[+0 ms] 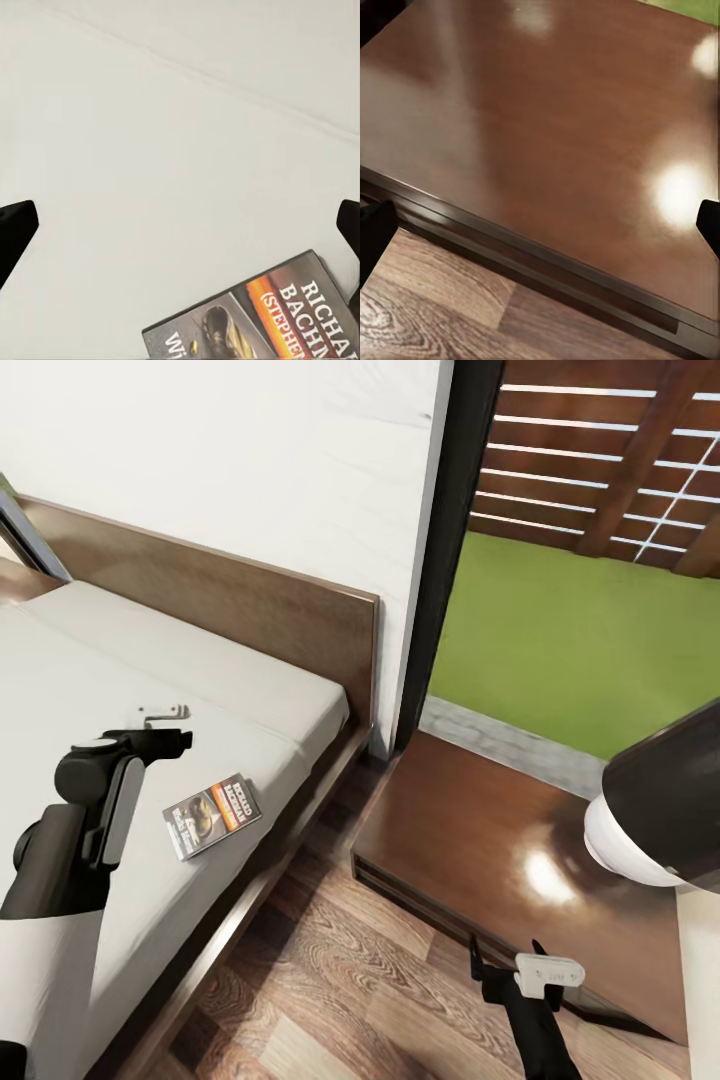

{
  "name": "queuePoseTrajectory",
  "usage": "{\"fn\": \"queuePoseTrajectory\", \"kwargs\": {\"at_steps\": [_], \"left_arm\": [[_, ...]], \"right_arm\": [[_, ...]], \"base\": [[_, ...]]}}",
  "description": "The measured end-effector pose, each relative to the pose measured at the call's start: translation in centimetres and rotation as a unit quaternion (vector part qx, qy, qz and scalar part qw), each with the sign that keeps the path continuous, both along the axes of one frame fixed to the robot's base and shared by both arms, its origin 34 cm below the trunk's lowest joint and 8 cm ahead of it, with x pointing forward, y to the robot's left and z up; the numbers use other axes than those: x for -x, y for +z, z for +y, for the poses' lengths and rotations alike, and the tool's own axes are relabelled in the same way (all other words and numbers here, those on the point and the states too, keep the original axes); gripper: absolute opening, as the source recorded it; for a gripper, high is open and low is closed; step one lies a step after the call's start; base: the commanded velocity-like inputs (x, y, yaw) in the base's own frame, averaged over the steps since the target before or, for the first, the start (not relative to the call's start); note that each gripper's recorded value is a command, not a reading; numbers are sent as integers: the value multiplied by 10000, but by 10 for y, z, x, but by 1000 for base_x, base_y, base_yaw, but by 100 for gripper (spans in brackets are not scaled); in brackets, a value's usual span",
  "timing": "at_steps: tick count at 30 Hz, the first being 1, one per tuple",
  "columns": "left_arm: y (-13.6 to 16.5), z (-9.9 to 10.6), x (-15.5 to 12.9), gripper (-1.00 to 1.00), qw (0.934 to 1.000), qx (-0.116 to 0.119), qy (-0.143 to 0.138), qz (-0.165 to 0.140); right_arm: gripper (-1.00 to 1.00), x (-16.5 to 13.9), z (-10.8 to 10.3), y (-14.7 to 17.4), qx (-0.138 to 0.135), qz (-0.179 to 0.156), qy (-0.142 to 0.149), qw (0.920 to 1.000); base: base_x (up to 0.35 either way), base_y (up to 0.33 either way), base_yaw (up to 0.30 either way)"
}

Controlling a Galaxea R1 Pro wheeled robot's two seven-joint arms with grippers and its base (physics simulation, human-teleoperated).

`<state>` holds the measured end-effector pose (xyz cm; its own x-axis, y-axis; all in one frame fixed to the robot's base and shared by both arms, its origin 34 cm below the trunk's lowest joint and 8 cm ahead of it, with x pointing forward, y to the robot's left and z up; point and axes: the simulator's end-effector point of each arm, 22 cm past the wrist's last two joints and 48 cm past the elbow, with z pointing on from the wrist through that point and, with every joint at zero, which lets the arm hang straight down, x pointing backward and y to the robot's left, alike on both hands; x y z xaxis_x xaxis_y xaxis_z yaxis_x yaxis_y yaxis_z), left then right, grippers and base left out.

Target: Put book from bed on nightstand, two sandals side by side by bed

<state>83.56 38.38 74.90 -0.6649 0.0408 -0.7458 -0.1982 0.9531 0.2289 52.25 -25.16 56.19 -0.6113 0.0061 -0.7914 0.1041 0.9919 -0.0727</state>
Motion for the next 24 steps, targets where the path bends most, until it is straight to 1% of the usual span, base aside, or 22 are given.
{"fn": "queuePoseTrajectory", "kwargs": {"at_steps": [3, 11, 18, 24], "left_arm": [[2, 8, 1, 100, 10000, -84, 23, 8], [1, 6, 1, 100, 10000, -80, 0, 17], [-3, -4, 1, 100, 9999, -12, -97, 48], [-7, -21, -1, 100, 9996, 11, -280, 82]], "right_arm": [[100, -1, -1, 1, 5, -14, -5, 10000], [100, -3, -1, 3, 3, -49, -7, 10000], [100, -4, -1, 4, 3, -59, -8, 10000], [100, -4, -1, 4, 6, -64, -13, 10000]], "base": [[0, 0, 0], [0, 0, 12], [0, 0, 224], [-4, 0, 267]]}}
